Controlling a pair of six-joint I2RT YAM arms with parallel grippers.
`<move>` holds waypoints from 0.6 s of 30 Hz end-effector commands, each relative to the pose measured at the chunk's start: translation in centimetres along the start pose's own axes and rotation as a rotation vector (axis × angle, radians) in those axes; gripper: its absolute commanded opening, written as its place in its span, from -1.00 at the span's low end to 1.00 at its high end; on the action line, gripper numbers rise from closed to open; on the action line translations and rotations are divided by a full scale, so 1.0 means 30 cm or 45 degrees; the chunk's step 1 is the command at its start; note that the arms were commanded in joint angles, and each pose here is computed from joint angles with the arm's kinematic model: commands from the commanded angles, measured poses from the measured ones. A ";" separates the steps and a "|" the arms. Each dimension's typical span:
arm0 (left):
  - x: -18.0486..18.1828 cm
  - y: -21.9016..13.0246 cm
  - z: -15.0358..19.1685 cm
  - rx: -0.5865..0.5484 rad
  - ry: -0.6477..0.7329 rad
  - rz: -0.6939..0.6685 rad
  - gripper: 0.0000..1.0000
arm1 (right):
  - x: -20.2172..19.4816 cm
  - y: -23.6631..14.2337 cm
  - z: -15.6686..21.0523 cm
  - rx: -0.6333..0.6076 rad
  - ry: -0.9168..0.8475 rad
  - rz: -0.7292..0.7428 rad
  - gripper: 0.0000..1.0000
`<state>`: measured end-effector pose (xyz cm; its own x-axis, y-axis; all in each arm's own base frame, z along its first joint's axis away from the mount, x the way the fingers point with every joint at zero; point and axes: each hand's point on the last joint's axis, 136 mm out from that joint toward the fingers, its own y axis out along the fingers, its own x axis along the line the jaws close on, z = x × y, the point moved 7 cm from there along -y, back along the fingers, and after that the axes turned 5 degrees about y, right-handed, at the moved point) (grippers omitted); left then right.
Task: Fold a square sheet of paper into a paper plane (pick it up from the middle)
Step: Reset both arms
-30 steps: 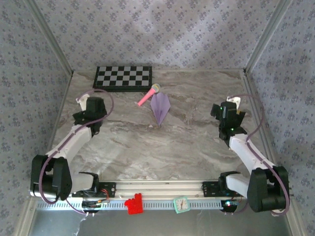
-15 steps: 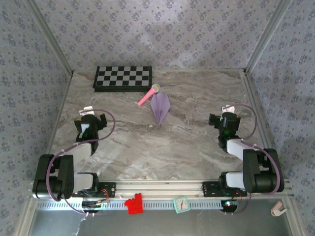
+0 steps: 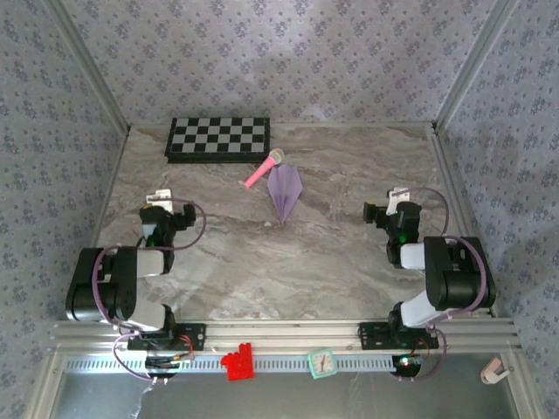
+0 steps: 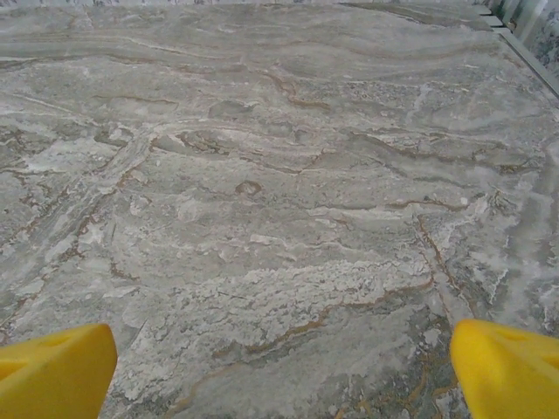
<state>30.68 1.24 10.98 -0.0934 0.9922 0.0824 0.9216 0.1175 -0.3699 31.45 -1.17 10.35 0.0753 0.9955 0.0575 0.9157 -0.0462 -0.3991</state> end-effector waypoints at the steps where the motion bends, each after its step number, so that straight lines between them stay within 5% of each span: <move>1: 0.005 0.041 -0.046 -0.056 -0.020 0.002 1.00 | -0.006 0.008 -0.036 -0.056 -0.005 0.012 1.00; 18: 0.000 0.066 -0.050 0.004 0.010 -0.060 1.00 | -0.011 0.026 -0.045 -0.023 -0.005 0.076 1.00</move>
<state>32.62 1.32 11.23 -0.1221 0.9879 0.0958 0.9130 0.1496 -0.3796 32.25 -1.57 11.14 0.1163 0.9924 0.0400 0.9195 -0.0924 -0.3821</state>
